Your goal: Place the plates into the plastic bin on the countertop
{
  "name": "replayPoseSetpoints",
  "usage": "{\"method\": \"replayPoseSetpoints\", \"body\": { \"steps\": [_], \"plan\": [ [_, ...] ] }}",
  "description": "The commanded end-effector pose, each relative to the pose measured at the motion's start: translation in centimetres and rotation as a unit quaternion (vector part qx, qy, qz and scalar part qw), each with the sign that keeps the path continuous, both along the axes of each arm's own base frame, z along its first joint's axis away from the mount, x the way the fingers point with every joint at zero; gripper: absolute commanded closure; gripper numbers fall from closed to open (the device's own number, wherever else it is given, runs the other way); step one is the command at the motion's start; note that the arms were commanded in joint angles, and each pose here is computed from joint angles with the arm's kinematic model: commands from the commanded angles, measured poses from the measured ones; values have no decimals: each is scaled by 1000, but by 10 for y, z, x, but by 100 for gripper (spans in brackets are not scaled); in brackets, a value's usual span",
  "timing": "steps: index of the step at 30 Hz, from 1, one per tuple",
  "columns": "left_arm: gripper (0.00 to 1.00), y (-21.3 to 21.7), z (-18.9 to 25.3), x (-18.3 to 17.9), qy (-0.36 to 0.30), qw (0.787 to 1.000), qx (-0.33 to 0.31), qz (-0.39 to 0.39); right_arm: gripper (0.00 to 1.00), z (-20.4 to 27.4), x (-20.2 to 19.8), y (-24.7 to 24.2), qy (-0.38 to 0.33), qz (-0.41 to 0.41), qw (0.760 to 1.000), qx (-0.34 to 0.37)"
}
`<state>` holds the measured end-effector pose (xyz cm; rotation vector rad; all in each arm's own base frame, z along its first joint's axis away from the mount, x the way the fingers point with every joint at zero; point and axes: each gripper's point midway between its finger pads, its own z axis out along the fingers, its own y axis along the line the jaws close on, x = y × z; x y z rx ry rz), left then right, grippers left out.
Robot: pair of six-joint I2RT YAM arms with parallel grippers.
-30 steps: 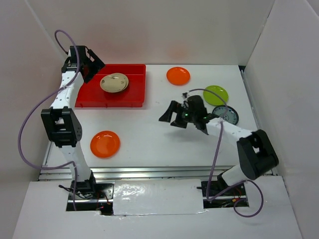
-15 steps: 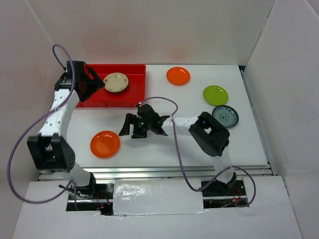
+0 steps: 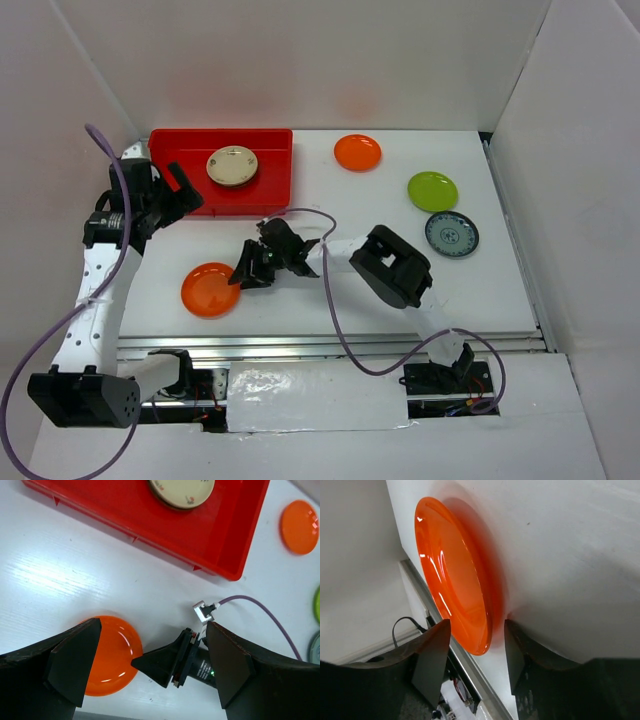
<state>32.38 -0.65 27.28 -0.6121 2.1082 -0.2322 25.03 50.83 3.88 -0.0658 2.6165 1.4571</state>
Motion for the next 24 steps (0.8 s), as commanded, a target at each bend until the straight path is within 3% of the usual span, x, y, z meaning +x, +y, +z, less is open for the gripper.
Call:
{"method": "replayPoseSetpoints", "body": {
  "steps": [1,4,7,8,11,13,14,16,18,19,24],
  "plan": [
    [1,-2,-5,-5,1,1000,13,-24,47,0,-9,17,20,15,999,26],
    [1,-6,-11,-5,1,999,6,-35,55,-5,-14,22,41,21,998,38],
    [1,-8,-10,-7,0,999,8,-43,98,-11,-8,14,44,-3,999,33],
    [1,-9,-10,-7,-2,999,7,-47,100,1,-3,9,35,-14,999,40],
    [1,-15,-6,-10,-18,998,4,-60,100,40,10,-22,-9,-64,997,52],
    [1,-37,1,-12,-37,994,-2,-101,100,37,25,-66,-47,-116,992,1],
    [1,-44,-2,-13,-38,992,-6,-118,100,76,32,-82,-85,-136,987,9],
    [1,-69,0,-15,-45,982,-31,-181,100,74,41,-128,-116,-168,977,-56],
    [1,-96,-2,-16,-53,965,-64,-249,100,113,53,-168,-166,-204,963,-58],
    [1,-105,-3,-18,-48,959,-80,-268,100,106,55,-176,-163,-200,964,-62],
    [1,-158,-2,-20,-69,913,-163,-368,100,150,40,-192,-184,-118,974,52]
  ]
}}
